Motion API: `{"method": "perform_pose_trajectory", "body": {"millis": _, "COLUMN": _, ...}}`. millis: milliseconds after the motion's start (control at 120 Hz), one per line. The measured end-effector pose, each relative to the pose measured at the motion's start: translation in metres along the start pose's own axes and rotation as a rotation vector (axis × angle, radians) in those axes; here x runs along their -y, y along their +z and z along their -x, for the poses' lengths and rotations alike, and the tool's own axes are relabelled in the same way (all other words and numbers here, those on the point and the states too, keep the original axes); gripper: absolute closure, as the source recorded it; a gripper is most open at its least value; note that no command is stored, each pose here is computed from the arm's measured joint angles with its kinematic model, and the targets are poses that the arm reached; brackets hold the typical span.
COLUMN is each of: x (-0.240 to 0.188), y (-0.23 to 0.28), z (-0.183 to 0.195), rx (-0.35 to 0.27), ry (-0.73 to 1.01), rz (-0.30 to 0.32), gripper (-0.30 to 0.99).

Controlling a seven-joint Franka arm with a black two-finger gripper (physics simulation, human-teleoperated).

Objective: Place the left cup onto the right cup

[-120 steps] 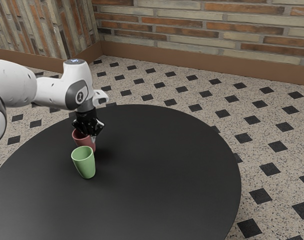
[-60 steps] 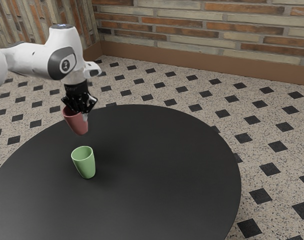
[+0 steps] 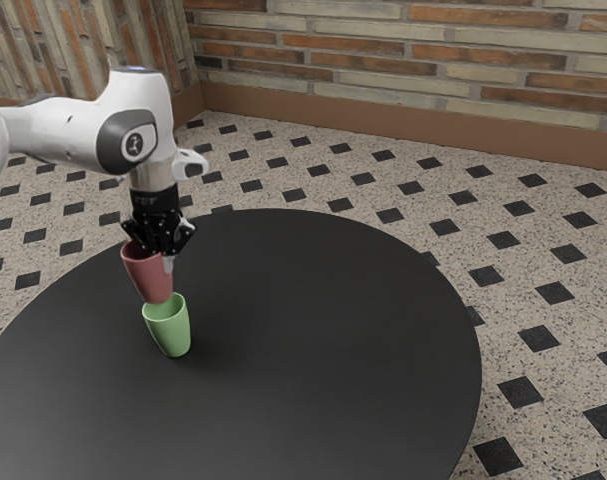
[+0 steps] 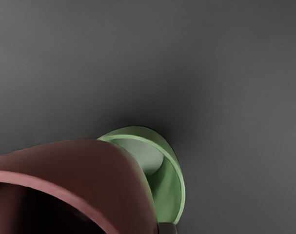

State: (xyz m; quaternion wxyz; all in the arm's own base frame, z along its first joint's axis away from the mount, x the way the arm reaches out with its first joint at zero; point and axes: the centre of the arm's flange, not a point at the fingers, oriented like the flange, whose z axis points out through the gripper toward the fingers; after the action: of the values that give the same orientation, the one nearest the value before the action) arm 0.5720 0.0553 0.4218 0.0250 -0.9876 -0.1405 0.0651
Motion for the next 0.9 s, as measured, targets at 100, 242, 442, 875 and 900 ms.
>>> {"method": "perform_pose_trajectory", "body": {"millis": 100, "x": 0.0, "y": 0.003, "z": -0.001, "rx": -0.003, "ry": -0.009, "rz": 0.001, "gripper": 0.78}}
{"method": "perform_pose_trajectory", "body": {"millis": 242, "x": -0.001, "y": 0.007, "z": -0.001, "rx": -0.007, "ry": -0.018, "rz": 0.002, "gripper": 0.78}}
{"method": "perform_pose_trajectory", "body": {"millis": 442, "x": -0.001, "y": 0.006, "z": -0.002, "rx": -0.023, "ry": -0.029, "rz": 0.006, "gripper": 0.78}}
{"method": "perform_pose_trajectory", "body": {"millis": 875, "x": -0.008, "y": 0.011, "z": 0.007, "rx": -0.012, "ry": -0.029, "rz": 0.008, "gripper": 0.78}}
{"method": "perform_pose_trajectory", "body": {"millis": 900, "x": -0.007, "y": 0.011, "z": 0.009, "rx": -0.011, "ry": -0.03, "rz": 0.009, "gripper": 0.78}}
